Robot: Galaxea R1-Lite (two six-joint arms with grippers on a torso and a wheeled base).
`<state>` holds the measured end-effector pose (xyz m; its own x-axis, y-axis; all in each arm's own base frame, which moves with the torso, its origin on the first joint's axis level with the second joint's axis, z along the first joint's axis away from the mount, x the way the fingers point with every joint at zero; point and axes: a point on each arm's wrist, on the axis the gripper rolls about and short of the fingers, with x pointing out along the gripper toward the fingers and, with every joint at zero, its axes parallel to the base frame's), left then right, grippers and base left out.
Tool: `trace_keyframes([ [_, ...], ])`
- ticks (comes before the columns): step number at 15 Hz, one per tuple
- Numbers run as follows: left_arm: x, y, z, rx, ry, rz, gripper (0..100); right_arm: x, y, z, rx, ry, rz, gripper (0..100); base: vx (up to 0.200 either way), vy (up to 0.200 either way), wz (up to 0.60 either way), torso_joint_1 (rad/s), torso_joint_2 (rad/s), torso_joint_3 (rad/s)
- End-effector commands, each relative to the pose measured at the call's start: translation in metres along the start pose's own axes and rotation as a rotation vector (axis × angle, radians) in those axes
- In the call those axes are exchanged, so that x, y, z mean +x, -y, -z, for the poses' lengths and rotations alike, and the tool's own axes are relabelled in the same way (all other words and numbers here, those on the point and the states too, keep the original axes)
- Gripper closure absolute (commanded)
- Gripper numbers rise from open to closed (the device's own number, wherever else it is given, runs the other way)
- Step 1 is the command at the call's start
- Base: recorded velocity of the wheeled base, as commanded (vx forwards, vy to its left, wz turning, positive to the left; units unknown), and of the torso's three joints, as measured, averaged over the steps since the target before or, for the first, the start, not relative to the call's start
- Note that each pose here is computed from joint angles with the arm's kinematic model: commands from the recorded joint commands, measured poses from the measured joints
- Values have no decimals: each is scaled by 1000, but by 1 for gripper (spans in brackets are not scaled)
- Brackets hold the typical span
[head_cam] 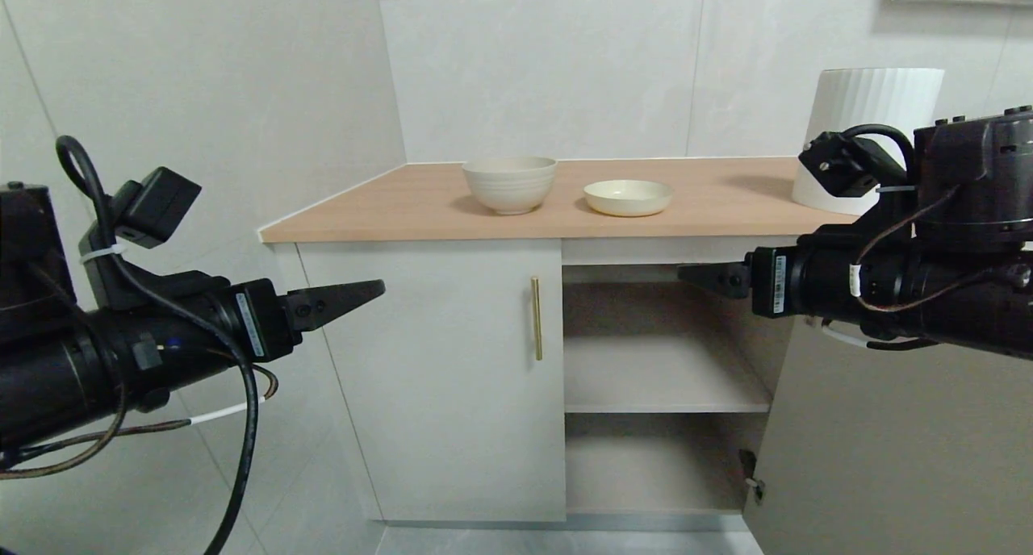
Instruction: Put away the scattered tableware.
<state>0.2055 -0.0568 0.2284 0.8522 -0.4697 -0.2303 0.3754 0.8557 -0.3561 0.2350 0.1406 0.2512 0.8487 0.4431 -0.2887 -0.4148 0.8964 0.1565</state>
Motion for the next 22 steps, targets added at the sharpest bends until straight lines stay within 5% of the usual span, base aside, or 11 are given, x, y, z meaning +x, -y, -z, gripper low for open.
trace_keyframes([
  [1, 0, 0, -1, -1, 9, -1, 0, 0, -1, -1, 1, 5, -3, 0, 0, 0, 0, 0, 0, 0],
  [7, -3, 2, -3, 2, 12, 6, 0, 0, -1, -1, 1, 4, -6, 0, 0, 0, 0, 0, 0, 0],
  [19, -1, 1, -2, -10, -32, -8, 0, -6, -3, -4, 21, 19, -23, 0, 200, 0, 0, 4, 2, 2],
  [22, -2, 1, -2, -10, -29, -7, 0, -14, -3, -4, 21, 27, -50, 0, 0, 0, 0, 0, 0, 0],
])
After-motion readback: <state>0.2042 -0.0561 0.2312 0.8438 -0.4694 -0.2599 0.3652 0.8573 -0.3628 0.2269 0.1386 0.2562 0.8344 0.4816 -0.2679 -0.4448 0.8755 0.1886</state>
